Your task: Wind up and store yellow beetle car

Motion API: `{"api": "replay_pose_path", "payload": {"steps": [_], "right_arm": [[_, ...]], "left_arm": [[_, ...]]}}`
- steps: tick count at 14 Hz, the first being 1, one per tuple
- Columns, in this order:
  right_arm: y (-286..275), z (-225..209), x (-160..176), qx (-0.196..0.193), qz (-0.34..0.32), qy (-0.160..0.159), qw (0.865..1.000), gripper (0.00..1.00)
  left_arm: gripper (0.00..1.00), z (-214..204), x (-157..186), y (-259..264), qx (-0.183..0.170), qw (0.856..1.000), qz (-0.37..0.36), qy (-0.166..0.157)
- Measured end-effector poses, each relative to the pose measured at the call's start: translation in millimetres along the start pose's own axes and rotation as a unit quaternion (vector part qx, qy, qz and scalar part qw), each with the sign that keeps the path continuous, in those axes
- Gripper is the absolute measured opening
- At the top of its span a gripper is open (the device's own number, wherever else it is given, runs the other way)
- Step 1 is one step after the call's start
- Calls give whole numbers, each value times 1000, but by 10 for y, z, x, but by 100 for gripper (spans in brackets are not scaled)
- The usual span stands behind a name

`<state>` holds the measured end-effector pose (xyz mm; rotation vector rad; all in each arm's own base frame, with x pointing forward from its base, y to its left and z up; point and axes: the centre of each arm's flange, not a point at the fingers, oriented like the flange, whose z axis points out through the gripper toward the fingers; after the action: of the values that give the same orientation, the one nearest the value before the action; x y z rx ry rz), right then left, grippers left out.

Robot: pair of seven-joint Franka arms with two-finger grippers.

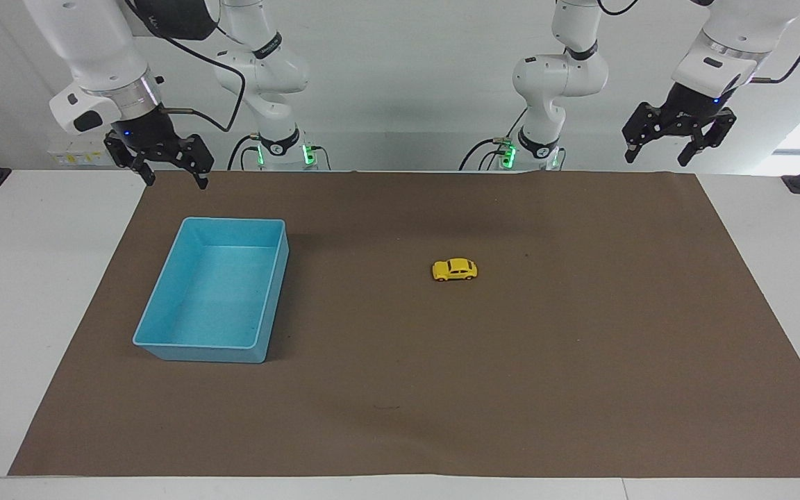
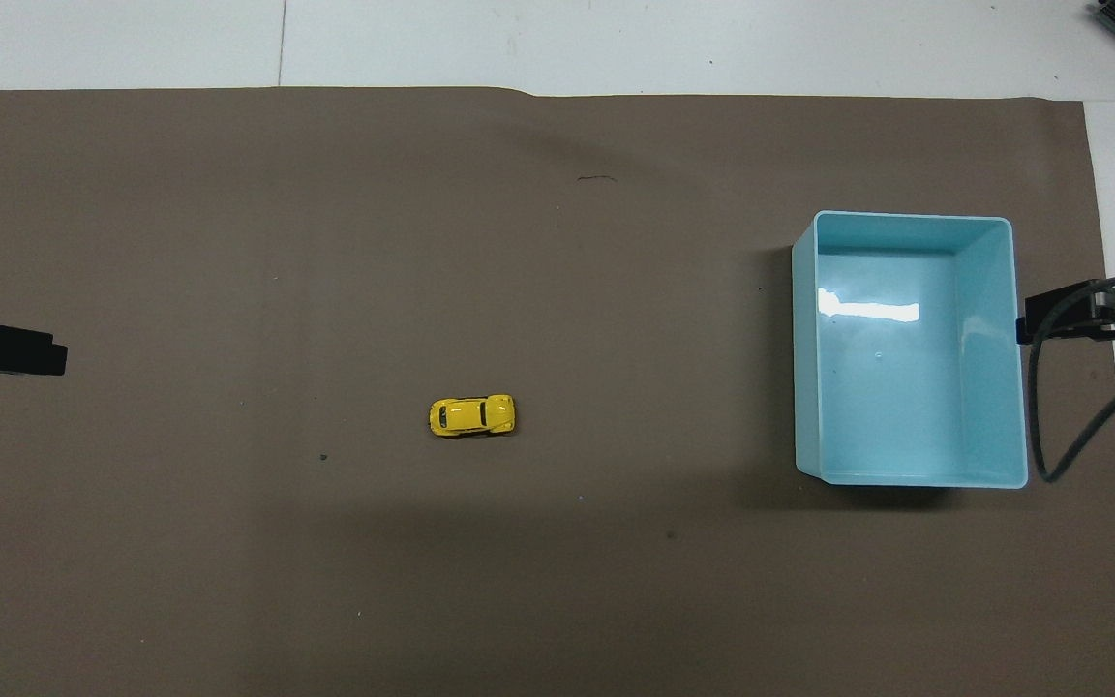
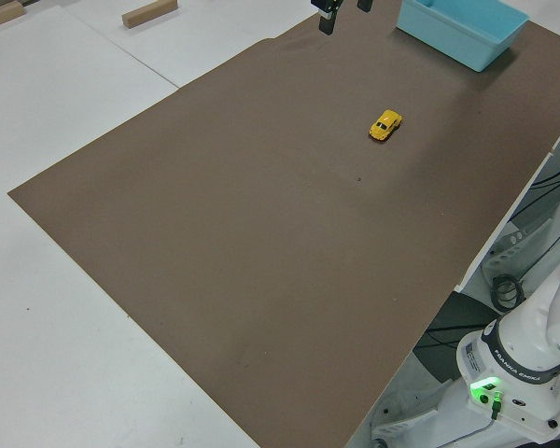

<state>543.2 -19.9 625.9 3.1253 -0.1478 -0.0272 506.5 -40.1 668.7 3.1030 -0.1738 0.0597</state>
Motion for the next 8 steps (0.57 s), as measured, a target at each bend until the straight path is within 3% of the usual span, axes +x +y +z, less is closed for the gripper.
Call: {"api": "replay_pose_path", "payload": {"steps": [8], "right_arm": [[-1,0,0,0,0,0,1000,100]], "left_arm": [[100,31,-32,-26,-1,1000,-3,-15]]}}
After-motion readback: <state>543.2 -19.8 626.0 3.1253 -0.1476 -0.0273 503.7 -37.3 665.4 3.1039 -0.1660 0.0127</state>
